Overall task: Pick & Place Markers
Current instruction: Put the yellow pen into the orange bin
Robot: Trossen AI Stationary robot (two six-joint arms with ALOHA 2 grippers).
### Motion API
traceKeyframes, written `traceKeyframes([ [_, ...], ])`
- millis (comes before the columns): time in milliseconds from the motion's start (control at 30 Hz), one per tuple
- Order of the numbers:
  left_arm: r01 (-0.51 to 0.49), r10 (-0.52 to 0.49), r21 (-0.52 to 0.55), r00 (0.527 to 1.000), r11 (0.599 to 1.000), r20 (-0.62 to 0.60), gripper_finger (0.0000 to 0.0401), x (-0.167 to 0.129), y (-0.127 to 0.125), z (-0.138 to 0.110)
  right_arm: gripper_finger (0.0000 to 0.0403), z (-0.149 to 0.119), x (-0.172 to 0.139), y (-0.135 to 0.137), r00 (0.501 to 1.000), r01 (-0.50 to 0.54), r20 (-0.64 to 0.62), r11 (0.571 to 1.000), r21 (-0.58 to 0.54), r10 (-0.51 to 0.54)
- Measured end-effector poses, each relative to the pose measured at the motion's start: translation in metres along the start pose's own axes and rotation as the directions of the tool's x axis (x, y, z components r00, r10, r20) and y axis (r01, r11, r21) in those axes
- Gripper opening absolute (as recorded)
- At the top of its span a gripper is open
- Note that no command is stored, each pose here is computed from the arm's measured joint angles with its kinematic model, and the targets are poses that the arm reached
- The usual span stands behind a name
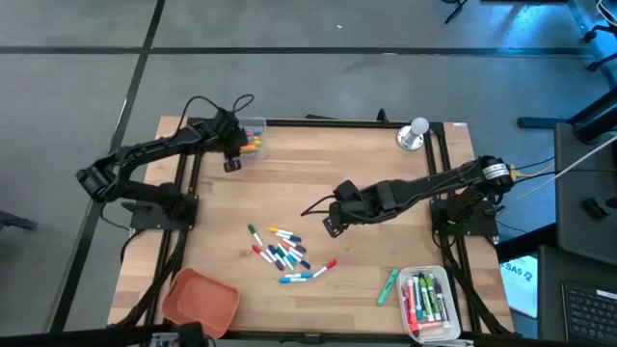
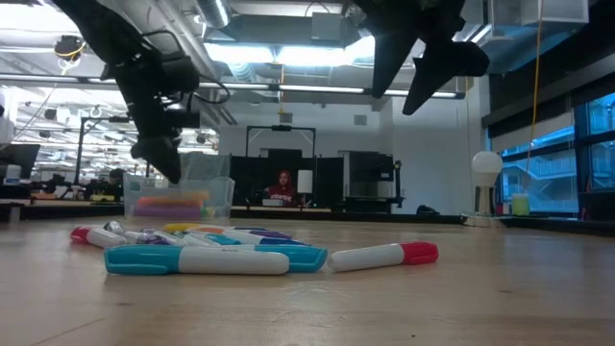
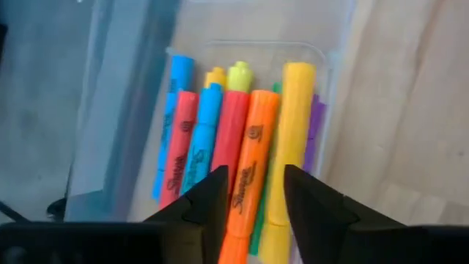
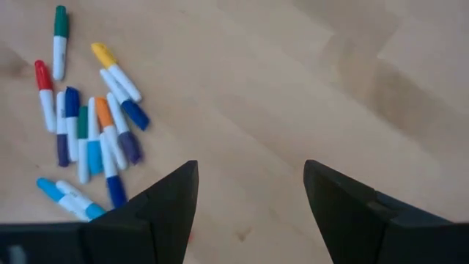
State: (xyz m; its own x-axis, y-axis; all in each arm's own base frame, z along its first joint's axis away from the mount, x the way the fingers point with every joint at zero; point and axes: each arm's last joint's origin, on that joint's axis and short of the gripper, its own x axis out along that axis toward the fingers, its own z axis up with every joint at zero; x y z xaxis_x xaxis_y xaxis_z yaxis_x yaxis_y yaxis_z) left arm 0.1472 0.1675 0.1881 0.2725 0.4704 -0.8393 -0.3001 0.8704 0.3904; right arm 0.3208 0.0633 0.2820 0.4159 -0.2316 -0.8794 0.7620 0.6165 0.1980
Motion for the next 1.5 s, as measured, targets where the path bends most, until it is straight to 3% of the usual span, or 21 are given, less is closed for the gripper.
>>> traceKeyframes([
  [133,0.04,-0.041,0.038,0.999,0.998,0.019,0.0165,-0.004,-0.007,0.006,0.0247,-0.002,0.003,0.002,0.999,0.035,0.043,0.993,-0.111,-0.03],
  [200,0.094,-0.097,0.053,0.994,0.994,0.049,0.0178,-0.015,-0.013,0.016,0.0247,-0.005,0.007,0.004,1.0,0.028,0.014,0.991,-0.128,-0.027],
  [267,0.188,-0.187,0.001,0.977,0.982,0.107,0.0184,-0.029,-0.02,0.029,0.0247,-0.007,0.009,0.006,1.0,0.024,-0.001,0.992,-0.126,-0.024],
  [367,0.413,-0.385,-0.082,0.892,0.907,0.236,0.0185,-0.048,-0.041,0.048,0.0247,-0.012,0.017,0.01,0.999,0.046,0.007,0.989,-0.143,-0.046],
  [467,0.533,-0.521,0.026,0.814,0.845,0.257,0.0184,-0.059,-0.072,0.059,0.0247,-0.013,0.024,0.012,0.996,0.083,0.052,0.987,-0.136,-0.077],
  [633,0.553,-0.587,0.201,0.783,0.808,0.207,0.0189,-0.068,-0.126,0.058,0.0247,-0.011,0.03,0.016,0.989,0.098,0.121,0.991,-0.086,-0.087],
  [800,0.493,-0.535,0.214,0.81,0.843,0.242,0.0189,-0.071,-0.161,0.05,0.0247,-0.009,0.03,0.019,0.986,0.078,0.155,0.994,-0.076,-0.066],
  [933,0.497,-0.526,0.173,0.795,0.85,0.302,0.0189,-0.066,-0.176,0.046,0.0247,-0.008,0.03,0.02,0.985,0.068,0.161,0.995,-0.076,-0.055],
  [1067,0.512,-0.529,0.137,0.801,0.848,0.279,0.0189,-0.055,-0.19,0.039,0.0247,-0.008,0.029,0.022,0.985,0.055,0.167,0.996,-0.07,-0.042],
  [1500,0.485,-0.523,0.206,0.823,0.85,0.22,0.0188,-0.021,-0.226,0.042,0.0247,-0.019,0.025,0.03,0.989,-0.002,0.146,0.998,-0.064,0.011],
])
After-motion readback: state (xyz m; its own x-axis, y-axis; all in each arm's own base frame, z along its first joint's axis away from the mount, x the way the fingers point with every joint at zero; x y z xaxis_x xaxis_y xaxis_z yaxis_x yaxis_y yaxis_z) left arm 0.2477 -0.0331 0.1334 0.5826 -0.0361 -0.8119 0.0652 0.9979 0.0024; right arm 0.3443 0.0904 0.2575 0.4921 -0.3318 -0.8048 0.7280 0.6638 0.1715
